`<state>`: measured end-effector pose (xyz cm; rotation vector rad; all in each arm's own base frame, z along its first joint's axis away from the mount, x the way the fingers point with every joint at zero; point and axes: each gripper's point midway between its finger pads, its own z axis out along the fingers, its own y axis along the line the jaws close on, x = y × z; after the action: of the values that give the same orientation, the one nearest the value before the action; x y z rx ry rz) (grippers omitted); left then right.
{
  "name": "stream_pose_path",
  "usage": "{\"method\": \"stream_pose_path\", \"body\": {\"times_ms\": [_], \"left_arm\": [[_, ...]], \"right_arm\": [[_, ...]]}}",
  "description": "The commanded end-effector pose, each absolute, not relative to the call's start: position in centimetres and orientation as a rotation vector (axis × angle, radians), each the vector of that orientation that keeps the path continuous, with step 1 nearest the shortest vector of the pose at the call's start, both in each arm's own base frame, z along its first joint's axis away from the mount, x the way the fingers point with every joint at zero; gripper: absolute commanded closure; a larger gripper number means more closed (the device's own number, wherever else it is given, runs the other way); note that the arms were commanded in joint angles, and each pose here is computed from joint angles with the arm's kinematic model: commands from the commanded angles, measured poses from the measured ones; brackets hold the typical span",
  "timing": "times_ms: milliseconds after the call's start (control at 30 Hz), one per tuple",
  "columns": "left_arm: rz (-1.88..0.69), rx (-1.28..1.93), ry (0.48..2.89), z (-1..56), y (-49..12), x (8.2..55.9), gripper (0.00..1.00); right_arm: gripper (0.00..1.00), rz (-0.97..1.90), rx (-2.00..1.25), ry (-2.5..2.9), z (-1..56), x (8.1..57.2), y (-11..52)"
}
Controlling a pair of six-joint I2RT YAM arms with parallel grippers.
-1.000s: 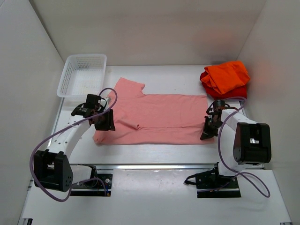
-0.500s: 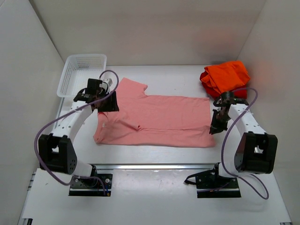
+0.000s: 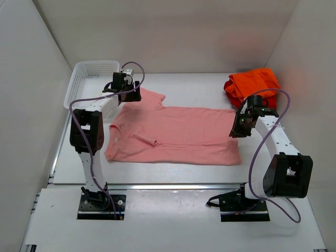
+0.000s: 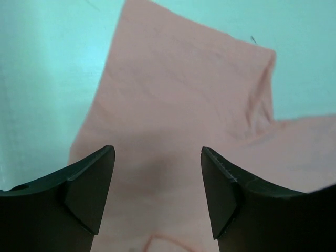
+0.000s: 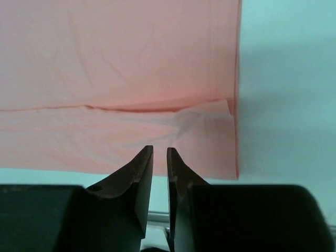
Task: Fold and stack the t-shirts
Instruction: Grap the side of the flattened tshirt furthest away from the robot with both arms
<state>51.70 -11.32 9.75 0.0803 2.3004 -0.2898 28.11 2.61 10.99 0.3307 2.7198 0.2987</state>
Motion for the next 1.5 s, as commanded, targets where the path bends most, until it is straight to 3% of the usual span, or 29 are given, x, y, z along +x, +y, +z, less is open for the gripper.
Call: {"method": "stream_pose_path", "body": {"times_ms": [0,333,667,733,767,833,867,900,1133,1467], "left_arm": [[-0.175,0.096,2.182,11.3,-10.9,56.3,0.19],[-0.159,0.099,2.333,7.8,-11.5,62.0,0.11],[-0.227,0.119,2.504,4.6,-11.7,59.4,0.14],[-0.259,0.135,2.529,4.0,-12.7,58.5,0.20],[-0.283,0.127,2.541,3.7,-12.6,58.2,0.29],[-0.315,0.146,2.549,3.7,-13.1,58.2,0.58],[-0.327,0.137,2.558,3.5,-13.2,58.2,0.82],[-0.355,0.134,2.554,3.5,-13.2,58.4,0.98],[-0.441,0.111,2.577,2.9,-13.1,57.7,1.00],[-0.468,0.104,2.595,3.1,-12.3,56.0,1.00]], "right_arm": [[0.85,0.360,0.321,2.589,12.6,31.6,3.1],[0.78,0.312,0.429,2.490,11.4,36.5,0.5],[0.71,0.298,0.533,2.454,10.6,42.0,-2.2],[0.71,0.296,0.546,2.459,10.1,42.5,-2.4],[0.70,0.298,0.553,2.463,9.7,42.7,-2.5],[0.69,0.295,0.554,2.464,9.4,43.2,-2.7],[0.68,0.289,0.559,2.465,9.0,43.5,-2.8],[0.68,0.287,0.571,2.476,8.2,43.8,-3.1],[0.58,0.245,0.581,2.486,6.6,46.8,-3.5],[0.55,0.165,0.569,2.611,3.6,49.1,-2.5]]}}
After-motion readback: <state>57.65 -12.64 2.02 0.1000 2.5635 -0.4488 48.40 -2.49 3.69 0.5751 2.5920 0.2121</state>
